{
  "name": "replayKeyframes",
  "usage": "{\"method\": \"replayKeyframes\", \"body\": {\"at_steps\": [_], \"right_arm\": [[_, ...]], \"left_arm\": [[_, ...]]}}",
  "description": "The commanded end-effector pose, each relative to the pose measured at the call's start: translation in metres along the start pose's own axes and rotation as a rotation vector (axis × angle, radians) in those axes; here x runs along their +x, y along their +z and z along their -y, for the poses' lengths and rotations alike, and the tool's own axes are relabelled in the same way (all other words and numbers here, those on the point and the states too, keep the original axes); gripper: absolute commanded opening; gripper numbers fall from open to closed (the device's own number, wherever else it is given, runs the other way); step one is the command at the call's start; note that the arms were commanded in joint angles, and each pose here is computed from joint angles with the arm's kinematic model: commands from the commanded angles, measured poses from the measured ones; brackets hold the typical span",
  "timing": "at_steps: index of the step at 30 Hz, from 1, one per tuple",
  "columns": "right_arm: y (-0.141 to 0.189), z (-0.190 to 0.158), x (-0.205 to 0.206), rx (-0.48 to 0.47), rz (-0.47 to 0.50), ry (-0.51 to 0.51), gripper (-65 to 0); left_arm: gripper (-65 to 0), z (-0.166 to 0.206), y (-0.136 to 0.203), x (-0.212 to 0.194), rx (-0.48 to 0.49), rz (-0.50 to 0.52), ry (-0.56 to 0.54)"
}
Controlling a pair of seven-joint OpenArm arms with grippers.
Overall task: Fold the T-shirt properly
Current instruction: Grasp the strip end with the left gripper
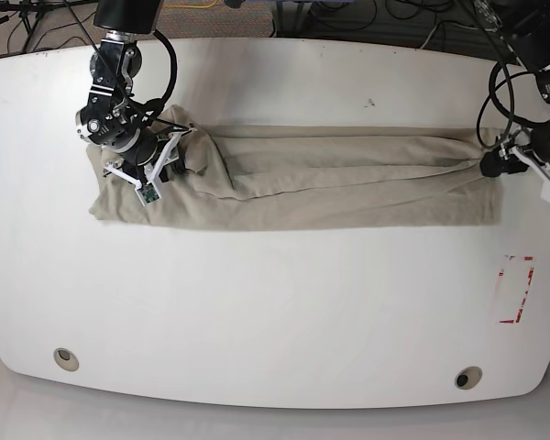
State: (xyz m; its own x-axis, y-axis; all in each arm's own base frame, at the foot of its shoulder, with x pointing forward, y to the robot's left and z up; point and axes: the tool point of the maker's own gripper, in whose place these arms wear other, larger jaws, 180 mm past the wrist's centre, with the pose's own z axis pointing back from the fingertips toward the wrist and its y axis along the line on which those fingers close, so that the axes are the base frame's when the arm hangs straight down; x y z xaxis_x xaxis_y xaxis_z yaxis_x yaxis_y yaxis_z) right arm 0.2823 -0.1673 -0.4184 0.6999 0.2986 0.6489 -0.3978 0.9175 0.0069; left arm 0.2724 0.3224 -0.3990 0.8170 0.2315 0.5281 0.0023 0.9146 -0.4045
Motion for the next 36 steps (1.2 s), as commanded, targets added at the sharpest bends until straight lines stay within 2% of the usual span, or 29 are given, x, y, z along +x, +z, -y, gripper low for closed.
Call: {"method": "replayKeyframes", "body": {"at_steps": [1,5,10,12,14,19,21,25,28,36], "right_arm": [[0.003,0.003,0.014,-0.006,0.043,0.007,-46.8],[0.003,0.003,0.015,-0.005,0.046,0.006,-46.8],[0.003,0.003,0.015,-0.005,0.048,0.006,-46.8],[0.003,0.003,0.015,-0.005,0.048,0.006,-46.8],[0.003,0.003,0.016,-0.005,0.050,0.006,-46.8],[0.003,0.003,0.016,-0.005,0.050,0.006,-46.9],[0.003,0.003,0.016,-0.005,0.051,0.006,-46.9],[0.003,0.003,0.016,-0.005,0.051,0.006,-46.9],[0.003,0.003,0.016,-0.005,0.051,0.006,-46.9],[0.003,0.003,0.016,-0.005,0.051,0.006,-46.9]], "left_arm": [[-16.8,0.003,0.001,0.018,-0.021,0.048,-0.014],[-16.8,0.007,-0.007,0.019,-0.038,0.046,-0.007],[-17.4,0.015,-0.023,0.002,-0.069,-0.021,-0.007],[-19.7,0.017,-0.025,0.001,-0.073,-0.031,-0.016],[-27.6,0.017,-0.025,0.001,-0.074,-0.032,-0.017],[-56.9,0.018,-0.026,0.001,-0.075,-0.034,-0.020],[-63.2,0.018,-0.026,0.001,-0.075,-0.034,-0.020],[-61.7,0.021,-0.021,0.009,-0.067,-0.015,-0.052],[-61.4,0.029,-0.013,0.024,-0.056,0.016,-0.120],[-61.0,0.072,0.021,0.046,-0.010,0.050,-0.389]]}}
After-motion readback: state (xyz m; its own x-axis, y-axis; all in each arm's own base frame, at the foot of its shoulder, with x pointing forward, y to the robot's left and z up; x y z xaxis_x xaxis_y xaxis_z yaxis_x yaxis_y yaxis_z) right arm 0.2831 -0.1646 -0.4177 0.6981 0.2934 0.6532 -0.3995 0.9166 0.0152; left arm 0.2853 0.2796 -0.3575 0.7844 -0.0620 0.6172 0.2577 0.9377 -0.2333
